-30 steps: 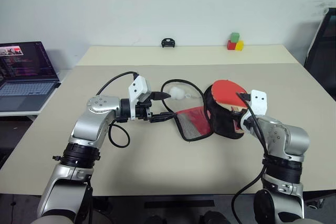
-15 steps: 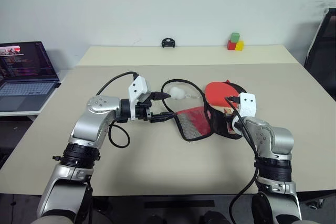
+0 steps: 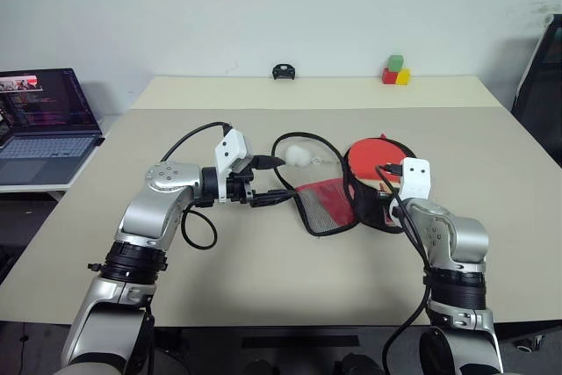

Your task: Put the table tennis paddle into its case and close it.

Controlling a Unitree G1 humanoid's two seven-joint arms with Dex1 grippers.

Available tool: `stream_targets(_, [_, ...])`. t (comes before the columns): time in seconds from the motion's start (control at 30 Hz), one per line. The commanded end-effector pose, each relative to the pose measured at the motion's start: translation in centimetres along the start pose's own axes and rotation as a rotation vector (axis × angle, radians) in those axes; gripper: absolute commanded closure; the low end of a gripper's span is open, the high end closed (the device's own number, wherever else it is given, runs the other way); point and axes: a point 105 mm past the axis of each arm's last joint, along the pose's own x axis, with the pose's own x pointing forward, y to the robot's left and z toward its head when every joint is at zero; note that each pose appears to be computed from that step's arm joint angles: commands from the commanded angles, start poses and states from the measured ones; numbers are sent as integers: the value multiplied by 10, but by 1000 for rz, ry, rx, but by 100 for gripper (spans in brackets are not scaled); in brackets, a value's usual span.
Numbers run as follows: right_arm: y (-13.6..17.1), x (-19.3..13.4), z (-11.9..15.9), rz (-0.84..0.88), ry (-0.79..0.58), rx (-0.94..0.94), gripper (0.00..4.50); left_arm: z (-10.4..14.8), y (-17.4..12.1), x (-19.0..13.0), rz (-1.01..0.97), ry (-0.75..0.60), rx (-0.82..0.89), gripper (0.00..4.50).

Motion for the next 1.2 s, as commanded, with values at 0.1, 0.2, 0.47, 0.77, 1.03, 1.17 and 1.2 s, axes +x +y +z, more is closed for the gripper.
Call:
stream_targets(0.1, [0, -10, 24, -27, -119, 8, 339, 14, 2, -3, 11, -33, 41, 51])
stream_targets(0.2, [0, -9, 19, -35, -111, 2, 339, 14, 2, -3, 11, -34, 40, 51])
stream_targets(0.47, [9, -3, 9, -16, -78, 8, 339, 13, 2, -3, 13, -34, 39, 51])
stream_targets(0.77, [34, -12, 20, 62, -105, 47, 35, 12, 1, -3, 15, -30, 36, 51])
stream_targets(1.03, [32, -25, 22, 119, -93, 88, 35, 10, 1, -4, 19, -29, 30, 51])
stream_targets(1.17, [27, -29, 19, 132, -74, 87, 35, 9, 1, -4, 19, -28, 29, 51])
stream_targets(1.2, [25, -30, 19, 132, -72, 80, 35, 8, 1, -4, 19, -28, 28, 51])
